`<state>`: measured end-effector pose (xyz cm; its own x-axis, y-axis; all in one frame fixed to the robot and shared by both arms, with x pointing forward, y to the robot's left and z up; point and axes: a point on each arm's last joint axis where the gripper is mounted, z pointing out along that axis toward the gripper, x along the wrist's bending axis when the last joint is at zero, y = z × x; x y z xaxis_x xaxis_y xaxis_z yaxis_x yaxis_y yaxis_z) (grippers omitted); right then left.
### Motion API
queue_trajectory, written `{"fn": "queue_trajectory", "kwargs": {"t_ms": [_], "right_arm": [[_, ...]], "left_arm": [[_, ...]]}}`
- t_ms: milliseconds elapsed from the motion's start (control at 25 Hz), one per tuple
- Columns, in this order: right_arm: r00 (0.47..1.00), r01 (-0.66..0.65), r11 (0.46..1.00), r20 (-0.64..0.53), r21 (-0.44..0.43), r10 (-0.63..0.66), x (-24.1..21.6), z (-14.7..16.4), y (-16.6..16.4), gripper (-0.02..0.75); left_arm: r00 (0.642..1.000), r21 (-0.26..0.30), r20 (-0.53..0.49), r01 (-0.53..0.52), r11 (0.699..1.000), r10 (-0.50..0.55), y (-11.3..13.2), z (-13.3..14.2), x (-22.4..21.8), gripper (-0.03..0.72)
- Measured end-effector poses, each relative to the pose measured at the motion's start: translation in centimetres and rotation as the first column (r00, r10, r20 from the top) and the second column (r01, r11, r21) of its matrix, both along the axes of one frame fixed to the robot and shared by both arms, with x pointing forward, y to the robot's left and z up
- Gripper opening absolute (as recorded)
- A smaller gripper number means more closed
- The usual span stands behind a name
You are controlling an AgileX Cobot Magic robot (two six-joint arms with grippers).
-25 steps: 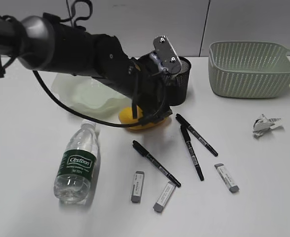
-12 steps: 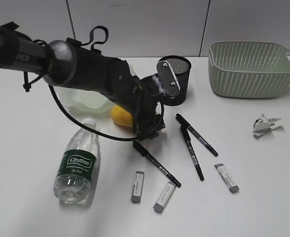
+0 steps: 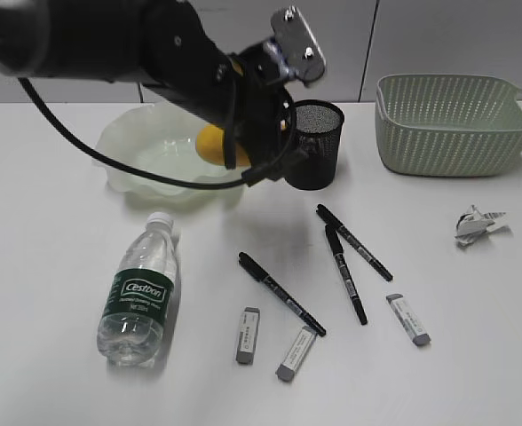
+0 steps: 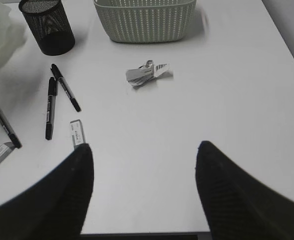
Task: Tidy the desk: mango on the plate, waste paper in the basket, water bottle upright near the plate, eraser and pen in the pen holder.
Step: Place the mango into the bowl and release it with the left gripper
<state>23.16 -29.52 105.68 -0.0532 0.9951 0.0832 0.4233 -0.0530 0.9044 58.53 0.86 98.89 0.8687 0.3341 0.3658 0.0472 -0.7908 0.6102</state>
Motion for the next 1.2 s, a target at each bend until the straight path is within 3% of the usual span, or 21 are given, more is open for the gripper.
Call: {"fn": "queue_trajectory", "kwargs": {"t_ms": [160, 320, 400, 600, 720, 840, 960, 1040, 1120, 1200], "right_arm": [[1.0, 0.0, 1.0, 0.0, 0.0, 0.0, 0.0, 0.0, 0.0, 0.508], [1.0, 0.0, 1.0, 0.0, 0.0, 0.0, 0.0, 0.0, 0.0, 0.508], [1.0, 0.0, 1.0, 0.0, 0.0, 0.0, 0.0, 0.0, 0.0, 0.508], [1.0, 0.0, 1.0, 0.0, 0.001, 0.0, 0.0, 0.0, 0.0, 0.508], [1.0, -0.003, 1.0, 0.0, 0.004, 0.003, 0.0, 0.0, 0.0, 0.508], [1.0, -0.005, 1.0, 0.0, 0.007, 0.005, 0.0, 0.0, 0.1, 0.508], [1.0, -0.007, 1.0, 0.0, 0.01, 0.007, 0.0, 0.0, 0.1, 0.508], [1.0, -0.009, 1.0, -0.001, 0.013, 0.009, 0.0, 0.0, 0.1, 0.508], [1.0, -0.009, 1.0, -0.001, 0.013, 0.009, 0.0, 0.0, 0.1, 0.508], [1.0, -0.009, 1.0, -0.001, 0.013, 0.009, 0.0, 0.0, 0.1, 0.508]], "left_arm": [[0.993, -0.095, 0.084, -0.074, 0.993, 0.082, 2.1, 3.6, 1.1, 0.476], [0.961, -0.169, 0.11, -0.232, 0.958, 0.252, 6.3, 3.0, 5.0, 0.475], [0.949, -0.162, 0.094, -0.285, 0.945, 0.302, 7.6, 1.1, 6.5, 0.475], [0.942, -0.08, 0.0, -0.333, 0.939, 0.334, 8.6, -4.8, 8.0, 0.472], [0.94, -0.061, -0.03, -0.341, 0.938, 0.34, 8.6, -6.2, 8.1, 0.489], [0.934, -0.076, -0.047, -0.356, 0.931, 0.353, 8.5, -6.2, 8.1, 0.565], [0.931, -0.101, -0.057, -0.365, 0.925, 0.361, 8.5, -5.2, 7.9, 0.615], [0.929, -0.134, -0.066, -0.371, 0.919, 0.365, 8.6, -3.1, 7.5, 0.624], [0.911, -0.18, -0.136, -0.409, 0.895, 0.389, 9.0, -0.1, 6.5, 0.613], [0.876, -0.218, -0.24, -0.469, 0.856, 0.419, 10.0, 3.4, 5.0, 0.544]]}}
